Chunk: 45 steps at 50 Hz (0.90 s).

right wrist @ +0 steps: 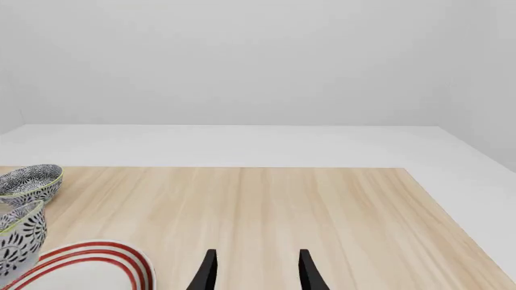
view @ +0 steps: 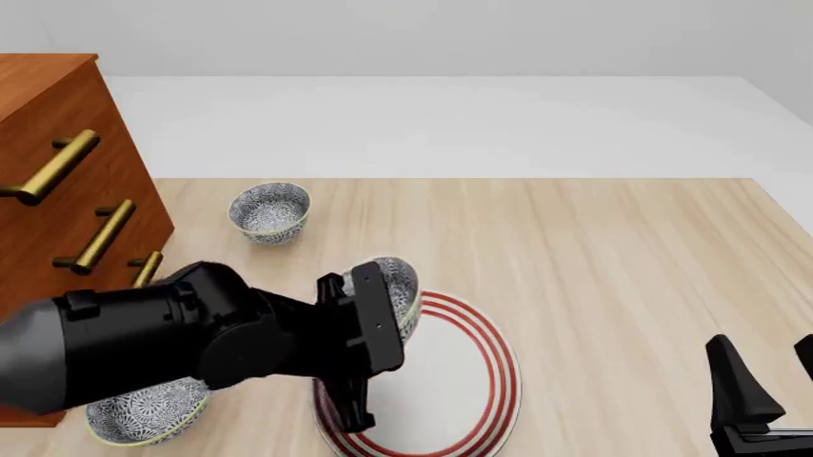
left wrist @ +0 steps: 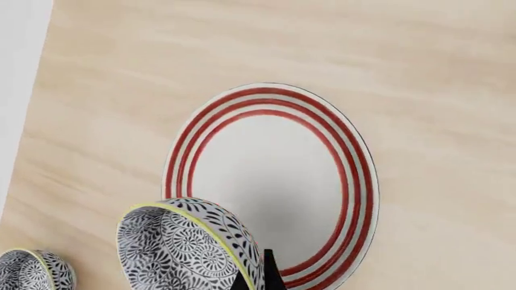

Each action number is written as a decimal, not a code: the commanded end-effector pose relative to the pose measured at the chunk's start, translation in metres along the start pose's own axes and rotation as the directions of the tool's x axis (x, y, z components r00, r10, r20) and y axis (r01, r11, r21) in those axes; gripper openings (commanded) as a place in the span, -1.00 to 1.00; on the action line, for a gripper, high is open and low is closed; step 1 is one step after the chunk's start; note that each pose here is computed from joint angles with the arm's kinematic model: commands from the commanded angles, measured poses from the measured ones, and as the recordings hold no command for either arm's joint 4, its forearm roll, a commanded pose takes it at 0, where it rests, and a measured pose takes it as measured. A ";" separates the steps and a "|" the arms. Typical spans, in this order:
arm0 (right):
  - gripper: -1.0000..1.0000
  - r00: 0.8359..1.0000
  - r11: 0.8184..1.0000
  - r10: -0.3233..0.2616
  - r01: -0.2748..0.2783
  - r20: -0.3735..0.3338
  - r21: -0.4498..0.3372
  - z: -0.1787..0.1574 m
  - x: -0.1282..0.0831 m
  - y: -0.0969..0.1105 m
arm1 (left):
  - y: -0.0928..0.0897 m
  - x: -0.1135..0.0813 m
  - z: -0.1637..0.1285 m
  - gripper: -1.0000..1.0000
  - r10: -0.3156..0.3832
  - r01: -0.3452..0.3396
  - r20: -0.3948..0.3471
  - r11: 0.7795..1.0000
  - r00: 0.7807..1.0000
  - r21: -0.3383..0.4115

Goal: Pick up the bowl and put it in the middle on the plate.

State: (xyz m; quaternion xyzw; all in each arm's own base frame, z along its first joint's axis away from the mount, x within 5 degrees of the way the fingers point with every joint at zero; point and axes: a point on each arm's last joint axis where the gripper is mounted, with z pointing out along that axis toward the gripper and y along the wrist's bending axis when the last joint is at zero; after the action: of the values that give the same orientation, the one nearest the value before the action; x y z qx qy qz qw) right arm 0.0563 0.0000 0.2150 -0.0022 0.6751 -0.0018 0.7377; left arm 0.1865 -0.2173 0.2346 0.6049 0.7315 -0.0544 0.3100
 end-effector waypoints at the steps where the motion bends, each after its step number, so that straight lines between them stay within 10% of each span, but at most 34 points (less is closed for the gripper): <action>1: 1.00 1.000 1.000 0.000 0.000 0.000 0.000 0.000 0.000 0.000 | -0.003 -0.003 0.015 -1.00 0.019 -0.019 -0.019 1.000 1.000 0.019; 45: 1.00 1.000 1.000 0.000 0.000 0.000 0.000 0.000 0.000 0.000 | 0.000 0.018 0.056 -1.00 0.075 -0.070 -0.101 0.996 0.992 0.048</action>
State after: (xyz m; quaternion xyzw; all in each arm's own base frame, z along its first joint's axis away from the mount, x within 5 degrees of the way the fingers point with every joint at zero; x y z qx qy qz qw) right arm 0.0563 0.0000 0.2150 -0.0022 0.6751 -0.0018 0.7377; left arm 0.2040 -0.2258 0.1857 0.6316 0.7282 -0.0331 0.2641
